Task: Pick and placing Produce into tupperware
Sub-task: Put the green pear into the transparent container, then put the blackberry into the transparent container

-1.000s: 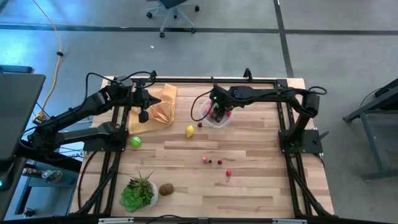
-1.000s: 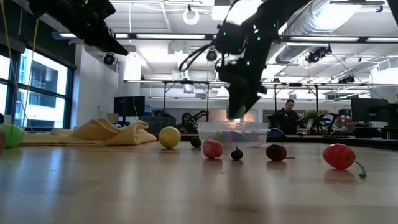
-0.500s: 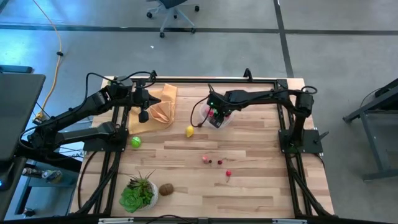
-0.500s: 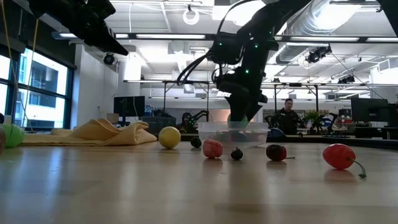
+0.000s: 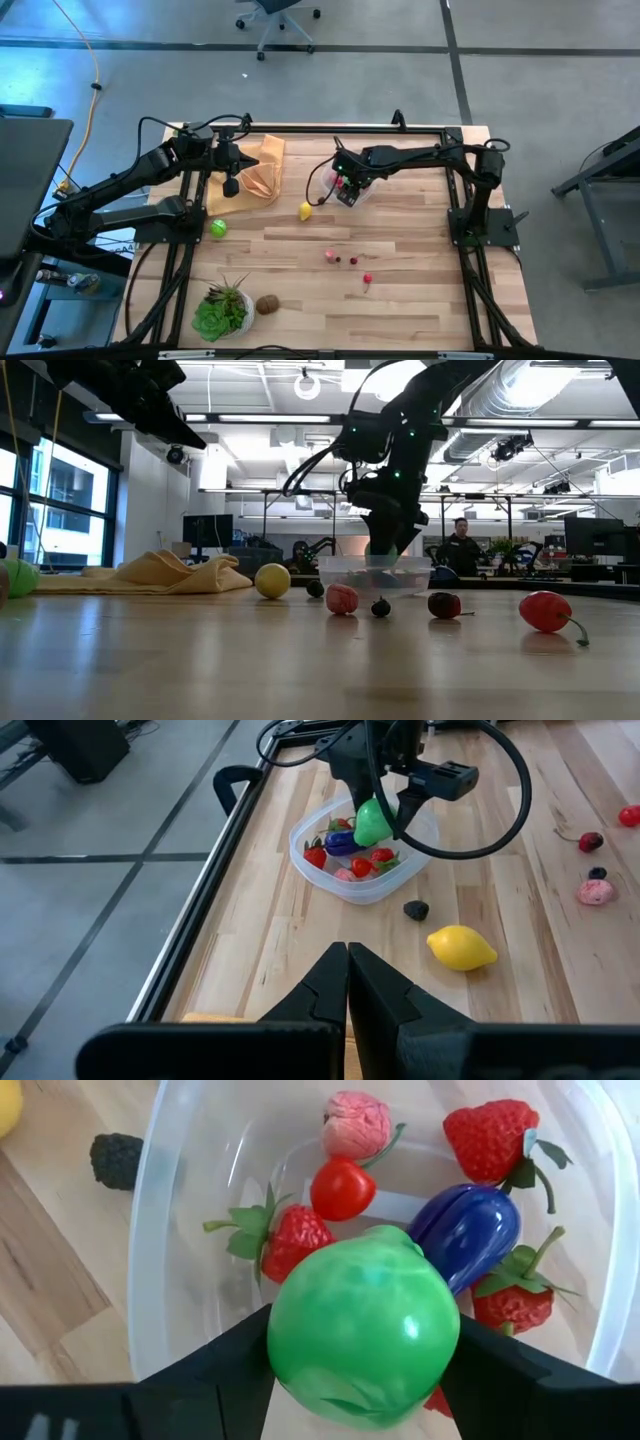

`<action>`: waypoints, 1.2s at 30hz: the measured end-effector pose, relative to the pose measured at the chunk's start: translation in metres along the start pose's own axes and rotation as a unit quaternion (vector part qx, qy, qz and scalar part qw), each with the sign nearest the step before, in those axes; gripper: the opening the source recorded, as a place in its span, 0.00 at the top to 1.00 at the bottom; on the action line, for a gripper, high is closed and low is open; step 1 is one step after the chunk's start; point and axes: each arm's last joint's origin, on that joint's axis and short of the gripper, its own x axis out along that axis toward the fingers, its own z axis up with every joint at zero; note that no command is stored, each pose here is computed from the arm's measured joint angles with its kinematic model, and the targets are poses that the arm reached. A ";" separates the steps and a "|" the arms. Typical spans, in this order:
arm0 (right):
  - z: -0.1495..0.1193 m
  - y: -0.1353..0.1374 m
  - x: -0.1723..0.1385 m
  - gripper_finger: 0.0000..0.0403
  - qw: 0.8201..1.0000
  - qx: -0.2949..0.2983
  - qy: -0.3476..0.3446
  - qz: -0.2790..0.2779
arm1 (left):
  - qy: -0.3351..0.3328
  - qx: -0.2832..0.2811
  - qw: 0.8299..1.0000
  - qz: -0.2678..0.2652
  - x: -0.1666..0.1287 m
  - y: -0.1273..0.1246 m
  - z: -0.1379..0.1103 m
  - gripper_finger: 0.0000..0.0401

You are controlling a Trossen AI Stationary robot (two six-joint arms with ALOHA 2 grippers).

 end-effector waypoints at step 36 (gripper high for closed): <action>0.008 0.004 -0.022 0.31 0.997 -0.020 -0.072 0.000 | 0.000 0.000 1.000 0.000 0.000 0.000 0.000 0.99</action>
